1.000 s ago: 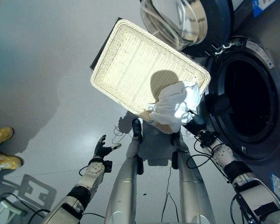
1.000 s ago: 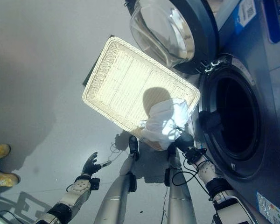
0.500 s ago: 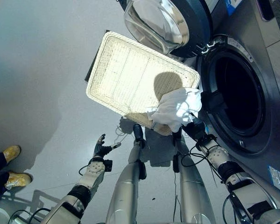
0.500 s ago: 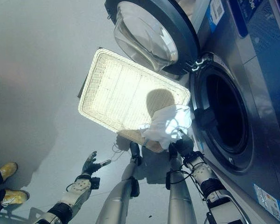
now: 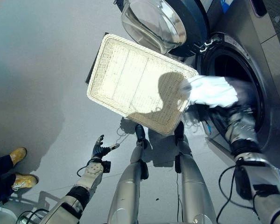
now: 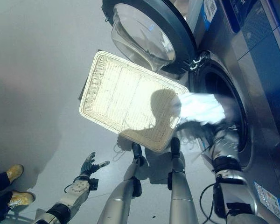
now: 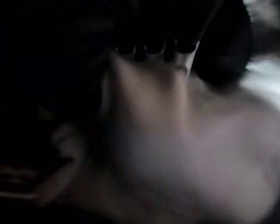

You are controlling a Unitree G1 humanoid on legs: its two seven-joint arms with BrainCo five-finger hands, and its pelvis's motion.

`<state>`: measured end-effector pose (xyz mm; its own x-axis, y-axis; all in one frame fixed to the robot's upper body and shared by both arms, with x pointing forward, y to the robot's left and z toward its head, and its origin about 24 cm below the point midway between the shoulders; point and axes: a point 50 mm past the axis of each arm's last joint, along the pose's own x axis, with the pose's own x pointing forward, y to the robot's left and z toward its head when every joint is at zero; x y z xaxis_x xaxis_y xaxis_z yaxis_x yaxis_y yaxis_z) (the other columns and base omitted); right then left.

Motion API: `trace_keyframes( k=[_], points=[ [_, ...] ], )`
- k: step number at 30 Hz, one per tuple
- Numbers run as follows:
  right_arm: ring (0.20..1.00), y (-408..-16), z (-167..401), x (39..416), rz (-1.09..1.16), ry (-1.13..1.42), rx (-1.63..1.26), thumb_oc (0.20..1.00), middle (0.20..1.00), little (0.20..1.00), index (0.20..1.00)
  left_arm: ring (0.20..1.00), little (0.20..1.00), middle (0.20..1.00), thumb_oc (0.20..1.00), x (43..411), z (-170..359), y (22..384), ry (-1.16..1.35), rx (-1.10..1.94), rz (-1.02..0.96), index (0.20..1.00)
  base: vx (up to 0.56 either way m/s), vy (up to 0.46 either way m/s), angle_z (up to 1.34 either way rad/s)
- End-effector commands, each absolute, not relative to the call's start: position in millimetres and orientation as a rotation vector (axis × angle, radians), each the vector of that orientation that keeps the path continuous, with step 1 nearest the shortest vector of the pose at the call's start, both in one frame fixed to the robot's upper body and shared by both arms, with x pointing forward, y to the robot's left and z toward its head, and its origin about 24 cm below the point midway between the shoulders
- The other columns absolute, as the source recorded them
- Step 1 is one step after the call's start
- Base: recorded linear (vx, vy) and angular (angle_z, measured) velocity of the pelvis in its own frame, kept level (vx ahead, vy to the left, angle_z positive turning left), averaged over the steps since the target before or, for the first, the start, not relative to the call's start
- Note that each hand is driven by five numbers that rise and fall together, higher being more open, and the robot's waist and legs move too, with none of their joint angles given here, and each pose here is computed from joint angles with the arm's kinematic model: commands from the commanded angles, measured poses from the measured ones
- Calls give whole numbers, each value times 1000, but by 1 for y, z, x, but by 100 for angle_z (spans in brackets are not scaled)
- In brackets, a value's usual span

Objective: Put the clothes into the washing machine.

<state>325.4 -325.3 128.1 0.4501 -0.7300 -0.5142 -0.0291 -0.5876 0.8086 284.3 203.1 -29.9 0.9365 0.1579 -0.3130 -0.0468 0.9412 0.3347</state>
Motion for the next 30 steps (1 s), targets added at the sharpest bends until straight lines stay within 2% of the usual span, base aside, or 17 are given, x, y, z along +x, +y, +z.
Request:
trace_keyframes(
  k=[1,3,6,8,9,11,12,13,14,16,20,30],
  points=[
    [1000,-431,203,208,-1430,-1584,1713,1000,1000,1000,1000,1000,1000,1000,1000,287,-20,244,389,345,211,1000,-5,-48,13],
    [1000,-434,205,206,-1417,-1574,1719,1000,1000,1000,1000,1000,1000,1000,1000,289,-16,248,381,345,210,1000,10,-52,9],
    [1000,-423,203,248,-1201,-1222,1746,1000,1000,1000,1000,1000,1000,1000,1000,294,-13,239,371,331,169,1000,57,-4,0],
    [1000,-419,203,254,-1173,-1186,1758,1000,1000,1000,1000,1000,1000,1000,1000,295,-12,238,367,329,166,1000,0,0,0],
    [1000,-408,197,271,-1097,-1076,1768,1000,1000,1000,1000,1000,1000,1000,1000,295,-16,234,375,321,154,1000,31,8,-3],
    [1000,-408,197,271,-1097,-1076,1768,1000,1000,1000,1000,1000,1000,1000,1000,295,-16,234,375,321,154,1000,32,11,0],
    [1000,-377,167,316,-844,-751,1687,1000,1000,1000,1000,1000,1000,1000,1000,295,-21,223,386,313,125,1000,34,14,3],
    [1000,-377,167,316,-844,-751,1687,1000,1000,1000,1000,1000,1000,1000,1000,295,-21,223,386,313,125,1000,40,84,4],
    [1000,-286,74,359,-400,-34,1327,1000,1000,1000,1000,1000,1000,1000,1000,291,-36,202,409,316,100,1000,6,83,1],
    [1000,-267,41,351,-313,174,1090,1000,1000,1000,1000,1000,1000,1000,1000,292,-39,202,418,315,106,1000,1,47,1],
    [1000,-249,4,333,-215,335,867,1000,1000,1000,1000,1000,1000,1000,1000,287,-44,202,439,318,118,1000,-10,24,7],
    [1000,-228,-12,321,-205,326,912,1000,1000,1000,1000,1000,1000,1000,1000,275,-55,194,462,256,162,1000,-30,84,-3]
  ],
)
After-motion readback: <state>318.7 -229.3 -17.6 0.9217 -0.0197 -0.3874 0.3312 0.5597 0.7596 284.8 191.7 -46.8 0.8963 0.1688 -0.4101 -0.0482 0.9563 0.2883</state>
